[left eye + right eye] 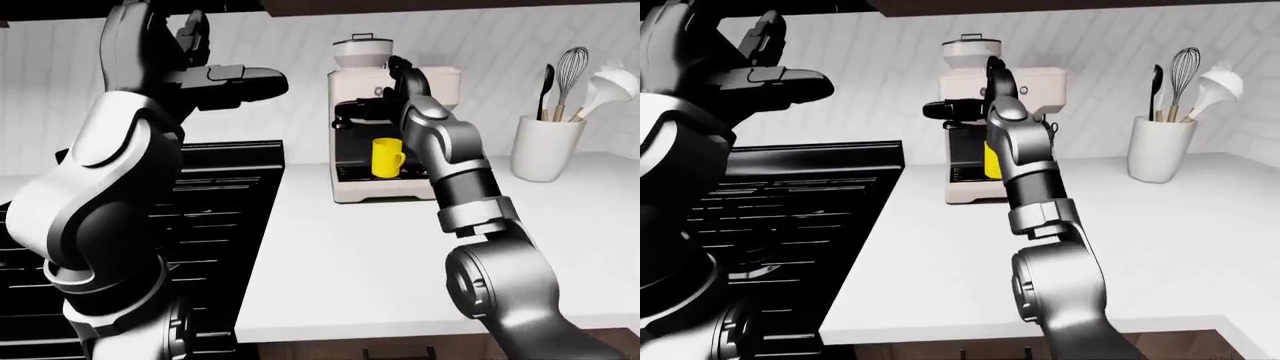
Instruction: Press the button on the coffee machine to serve coffee.
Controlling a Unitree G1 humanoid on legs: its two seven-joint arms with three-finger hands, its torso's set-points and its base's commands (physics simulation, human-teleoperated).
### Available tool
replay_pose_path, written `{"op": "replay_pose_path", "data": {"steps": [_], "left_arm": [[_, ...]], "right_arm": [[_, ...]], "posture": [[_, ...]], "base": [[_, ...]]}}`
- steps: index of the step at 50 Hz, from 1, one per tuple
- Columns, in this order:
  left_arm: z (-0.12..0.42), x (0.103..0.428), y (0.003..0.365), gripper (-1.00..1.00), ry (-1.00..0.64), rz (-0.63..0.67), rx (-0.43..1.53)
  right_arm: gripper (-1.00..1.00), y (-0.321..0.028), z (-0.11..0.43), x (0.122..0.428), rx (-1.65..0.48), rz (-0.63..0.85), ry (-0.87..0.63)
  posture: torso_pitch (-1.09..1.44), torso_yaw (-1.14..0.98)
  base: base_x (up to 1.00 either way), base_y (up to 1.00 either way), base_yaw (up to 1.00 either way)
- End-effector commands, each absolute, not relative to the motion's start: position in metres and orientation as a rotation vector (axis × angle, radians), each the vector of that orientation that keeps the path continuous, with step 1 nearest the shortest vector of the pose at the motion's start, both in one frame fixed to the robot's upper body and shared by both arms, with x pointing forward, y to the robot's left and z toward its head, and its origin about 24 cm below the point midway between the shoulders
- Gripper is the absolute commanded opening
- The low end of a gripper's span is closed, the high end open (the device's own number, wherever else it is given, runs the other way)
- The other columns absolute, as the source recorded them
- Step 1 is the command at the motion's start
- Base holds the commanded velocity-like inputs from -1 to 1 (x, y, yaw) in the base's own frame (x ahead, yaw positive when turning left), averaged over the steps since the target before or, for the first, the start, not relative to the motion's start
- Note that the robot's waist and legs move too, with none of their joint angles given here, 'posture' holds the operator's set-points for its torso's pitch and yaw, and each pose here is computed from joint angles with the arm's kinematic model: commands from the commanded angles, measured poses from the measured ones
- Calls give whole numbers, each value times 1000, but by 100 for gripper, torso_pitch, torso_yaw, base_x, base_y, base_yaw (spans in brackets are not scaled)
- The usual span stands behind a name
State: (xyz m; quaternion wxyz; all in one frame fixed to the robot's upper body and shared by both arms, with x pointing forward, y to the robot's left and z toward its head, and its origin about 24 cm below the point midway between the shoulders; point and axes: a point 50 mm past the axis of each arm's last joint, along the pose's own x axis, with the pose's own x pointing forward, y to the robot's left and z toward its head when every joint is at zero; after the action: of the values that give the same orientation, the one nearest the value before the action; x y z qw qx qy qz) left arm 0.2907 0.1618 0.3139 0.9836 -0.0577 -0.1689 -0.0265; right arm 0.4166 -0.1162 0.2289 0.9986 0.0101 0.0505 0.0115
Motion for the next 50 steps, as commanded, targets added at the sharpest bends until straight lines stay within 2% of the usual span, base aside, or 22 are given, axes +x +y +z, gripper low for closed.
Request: {"op": "replay_pose_path", "data": {"steps": [1,33,50], "left_arm": [[326,287,163,100,-401,-52,-122],[328,284,160,100,-406,-78,-132],[329,283,158,100,-415,-89,-123]], "right_arm": [[100,-113,258,415,24,35,-11],[100,-106,257,426,40,45,-20],[100,-105,263,428,47,49,-33]], "posture": [[-65,0],[-65,0],[-55,0]], "base": [[0,0,0],[0,0,0],[0,0,0]]}}
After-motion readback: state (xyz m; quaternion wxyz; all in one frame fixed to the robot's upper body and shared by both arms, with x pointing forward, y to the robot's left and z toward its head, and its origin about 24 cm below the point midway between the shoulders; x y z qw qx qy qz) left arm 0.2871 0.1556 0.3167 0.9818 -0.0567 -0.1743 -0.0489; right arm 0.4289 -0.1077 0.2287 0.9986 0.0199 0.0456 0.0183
